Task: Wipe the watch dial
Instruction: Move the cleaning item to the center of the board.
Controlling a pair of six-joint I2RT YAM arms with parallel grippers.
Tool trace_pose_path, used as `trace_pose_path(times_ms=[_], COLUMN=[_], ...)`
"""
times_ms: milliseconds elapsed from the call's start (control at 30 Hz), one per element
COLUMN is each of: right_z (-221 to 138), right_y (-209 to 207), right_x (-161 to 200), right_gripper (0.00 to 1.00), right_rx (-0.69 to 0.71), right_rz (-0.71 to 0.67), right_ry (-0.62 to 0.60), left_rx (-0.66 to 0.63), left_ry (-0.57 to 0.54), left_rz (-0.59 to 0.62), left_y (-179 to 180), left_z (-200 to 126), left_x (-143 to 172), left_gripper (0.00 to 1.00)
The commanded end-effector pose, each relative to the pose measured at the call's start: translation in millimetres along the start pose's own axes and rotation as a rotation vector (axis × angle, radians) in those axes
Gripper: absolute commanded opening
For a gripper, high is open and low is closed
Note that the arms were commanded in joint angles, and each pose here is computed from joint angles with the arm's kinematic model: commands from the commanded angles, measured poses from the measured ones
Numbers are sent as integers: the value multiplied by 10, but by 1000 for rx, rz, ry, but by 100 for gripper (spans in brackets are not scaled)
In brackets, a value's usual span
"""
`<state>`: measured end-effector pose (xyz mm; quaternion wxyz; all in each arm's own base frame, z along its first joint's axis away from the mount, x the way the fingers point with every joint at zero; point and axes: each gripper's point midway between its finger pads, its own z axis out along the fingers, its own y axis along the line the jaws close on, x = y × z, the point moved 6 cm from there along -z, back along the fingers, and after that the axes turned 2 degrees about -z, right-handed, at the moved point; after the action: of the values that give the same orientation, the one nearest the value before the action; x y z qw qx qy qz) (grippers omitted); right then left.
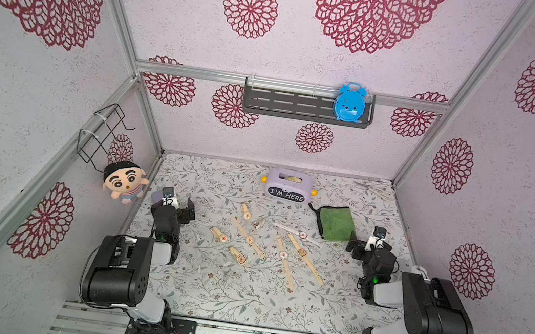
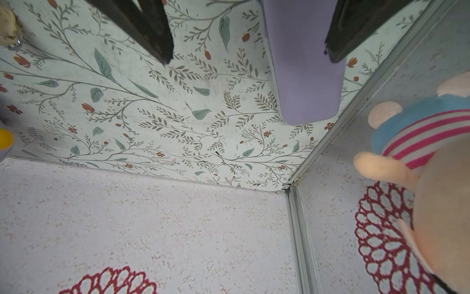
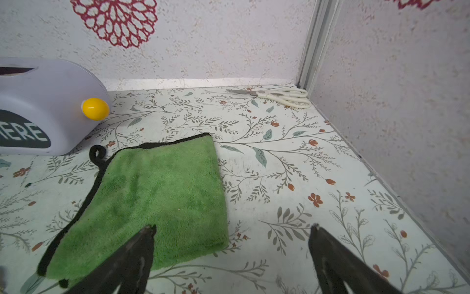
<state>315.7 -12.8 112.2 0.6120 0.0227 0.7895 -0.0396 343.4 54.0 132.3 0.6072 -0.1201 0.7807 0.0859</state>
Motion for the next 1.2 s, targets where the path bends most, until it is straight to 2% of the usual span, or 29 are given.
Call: trace_pose_path(times_ms=[0,1000,1167], right_z=[27,24,83], right_y=[14,12,61], right_x=[-127,-124,-223], right_gripper=[99,99,99], right_rx=[5,6,8], right_rz=[-1,0,-28], right_ry=[-48,-46,-9], left_rx=[-1,2,15], left_ry=[-4,-2,2], left_rz=[-5,-4,-9], left_y=[10,4,12], left_z=[30,34,39], left_x=[-37,-40,-42], left_gripper=[97,97,97])
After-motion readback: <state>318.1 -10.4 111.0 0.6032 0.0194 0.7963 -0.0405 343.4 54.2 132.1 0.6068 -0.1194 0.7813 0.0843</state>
